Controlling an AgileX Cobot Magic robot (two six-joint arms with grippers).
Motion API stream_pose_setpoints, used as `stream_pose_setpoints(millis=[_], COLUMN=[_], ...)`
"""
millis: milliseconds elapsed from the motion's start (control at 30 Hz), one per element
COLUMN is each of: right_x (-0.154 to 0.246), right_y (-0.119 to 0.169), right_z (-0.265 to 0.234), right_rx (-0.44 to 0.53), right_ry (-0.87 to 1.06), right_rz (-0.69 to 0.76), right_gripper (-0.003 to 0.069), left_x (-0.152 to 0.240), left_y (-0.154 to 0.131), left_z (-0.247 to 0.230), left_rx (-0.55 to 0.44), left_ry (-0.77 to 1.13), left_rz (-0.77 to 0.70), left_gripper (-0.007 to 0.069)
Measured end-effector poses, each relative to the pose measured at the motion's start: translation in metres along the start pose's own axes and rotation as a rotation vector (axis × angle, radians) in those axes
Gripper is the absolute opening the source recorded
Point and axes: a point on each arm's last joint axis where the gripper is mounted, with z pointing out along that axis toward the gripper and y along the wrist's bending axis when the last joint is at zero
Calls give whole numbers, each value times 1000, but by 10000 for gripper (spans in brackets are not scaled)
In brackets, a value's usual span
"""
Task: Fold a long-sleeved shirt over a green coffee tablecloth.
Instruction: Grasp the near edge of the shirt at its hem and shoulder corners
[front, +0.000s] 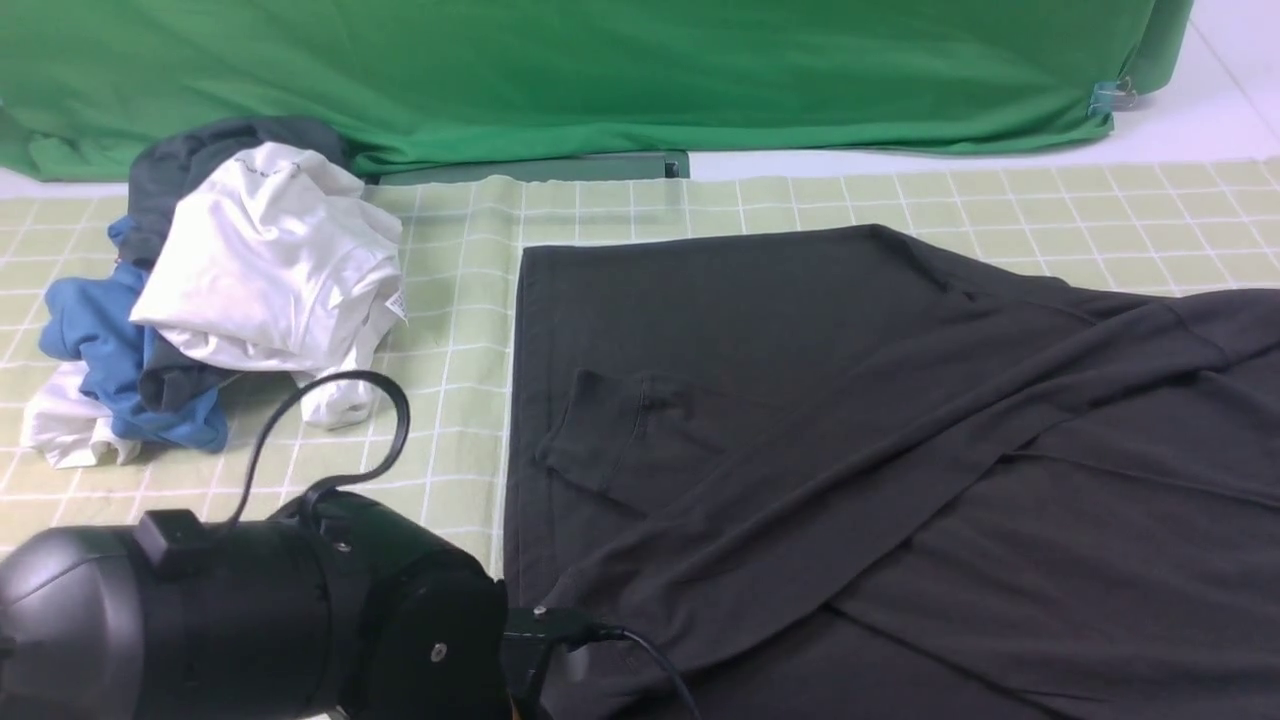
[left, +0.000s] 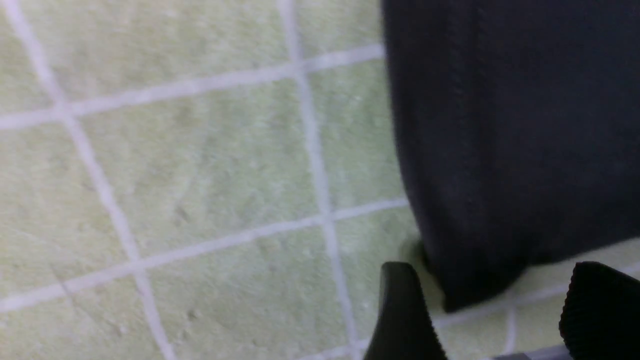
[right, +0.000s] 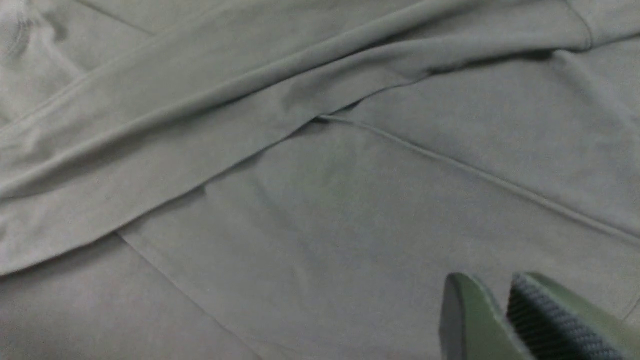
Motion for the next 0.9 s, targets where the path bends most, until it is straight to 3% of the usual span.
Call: stream_pose_setpoints(millis=[233, 567, 700, 900], right_x=[-1, -1, -1, -1], right_y=[0, 0, 0, 0], right_z=[1, 1, 1, 1], right_rx=[1, 0, 0, -2], right_ry=[-1, -1, -1, -1], right_rz=[1, 1, 2, 3], right_gripper=[124, 125, 125, 125], left_x=[2, -2, -2, -6], left_y=[8, 1, 1, -1], left_z=[14, 12, 12, 12], left_rx=[-12, -3, -8, 15], left_ry=[-2, 25, 23, -16], left_rz=[-61, 6, 12, 21], left_gripper=[414, 384, 335, 132])
